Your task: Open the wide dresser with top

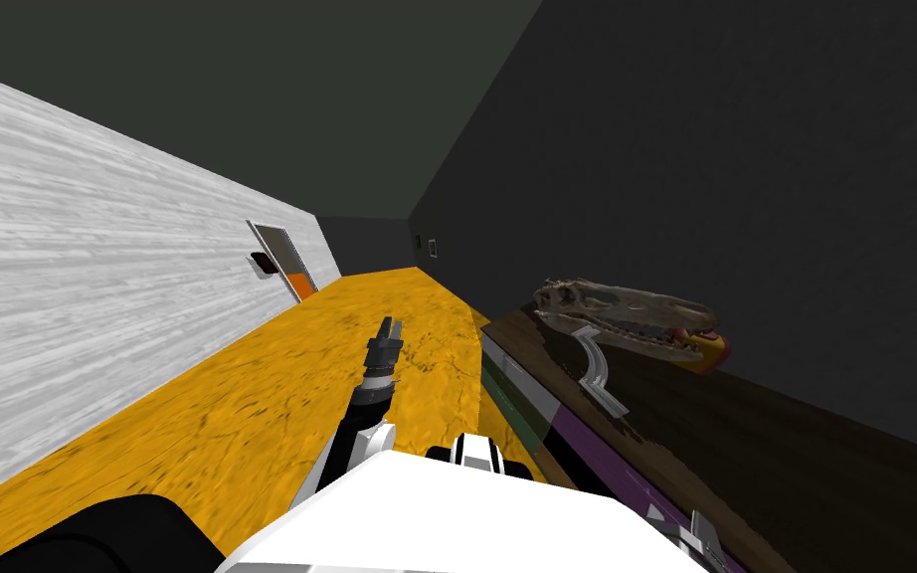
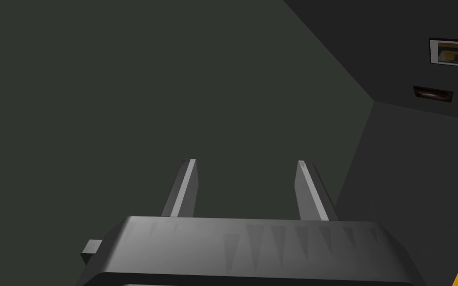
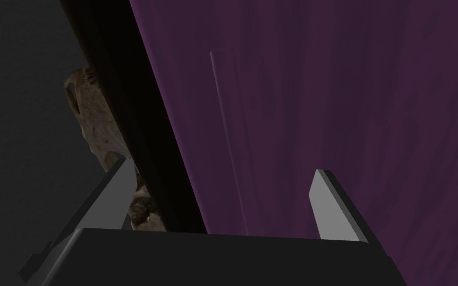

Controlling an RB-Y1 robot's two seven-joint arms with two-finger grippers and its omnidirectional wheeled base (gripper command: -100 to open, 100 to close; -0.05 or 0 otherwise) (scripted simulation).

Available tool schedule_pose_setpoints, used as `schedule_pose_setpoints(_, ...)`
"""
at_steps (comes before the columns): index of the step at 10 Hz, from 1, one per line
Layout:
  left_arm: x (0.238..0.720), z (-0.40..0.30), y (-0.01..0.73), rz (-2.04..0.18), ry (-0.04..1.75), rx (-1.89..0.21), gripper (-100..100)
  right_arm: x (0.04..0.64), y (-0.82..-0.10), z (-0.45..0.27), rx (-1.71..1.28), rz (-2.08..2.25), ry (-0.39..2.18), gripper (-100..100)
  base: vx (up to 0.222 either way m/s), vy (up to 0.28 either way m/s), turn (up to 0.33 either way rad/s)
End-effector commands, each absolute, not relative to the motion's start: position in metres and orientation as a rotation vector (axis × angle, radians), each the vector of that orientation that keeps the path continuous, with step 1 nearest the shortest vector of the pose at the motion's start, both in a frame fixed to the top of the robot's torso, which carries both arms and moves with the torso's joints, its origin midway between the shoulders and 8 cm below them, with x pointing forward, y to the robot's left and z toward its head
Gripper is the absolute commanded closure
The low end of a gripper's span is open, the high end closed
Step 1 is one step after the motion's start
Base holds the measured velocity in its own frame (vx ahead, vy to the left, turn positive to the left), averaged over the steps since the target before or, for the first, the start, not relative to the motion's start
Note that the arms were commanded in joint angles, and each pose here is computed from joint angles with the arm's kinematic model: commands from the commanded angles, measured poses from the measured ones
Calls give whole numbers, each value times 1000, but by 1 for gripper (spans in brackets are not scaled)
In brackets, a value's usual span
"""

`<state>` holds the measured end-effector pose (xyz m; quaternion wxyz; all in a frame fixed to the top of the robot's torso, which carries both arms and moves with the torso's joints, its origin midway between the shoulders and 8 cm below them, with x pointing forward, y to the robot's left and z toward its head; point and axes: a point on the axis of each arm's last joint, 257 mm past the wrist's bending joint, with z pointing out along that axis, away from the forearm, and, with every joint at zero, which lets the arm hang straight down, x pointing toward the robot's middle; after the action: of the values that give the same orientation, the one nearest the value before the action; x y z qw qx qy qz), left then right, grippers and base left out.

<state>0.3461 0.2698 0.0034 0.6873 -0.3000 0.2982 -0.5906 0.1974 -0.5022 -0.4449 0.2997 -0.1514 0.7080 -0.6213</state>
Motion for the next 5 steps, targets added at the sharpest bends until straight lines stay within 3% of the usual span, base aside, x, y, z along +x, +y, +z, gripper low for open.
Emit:
schedule_pose_setpoints(1, 346, 3, 270, -1322, 667, -672, 0, 198, -504, -442, -405, -1651, 1873, 100, -41, 75, -23)
schedule_pose_setpoints(5, 346, 3, 270, -1322, 667, -672, 0, 199, -505, -441, -414, -1643, 1873, 100, -79, 130, -17)
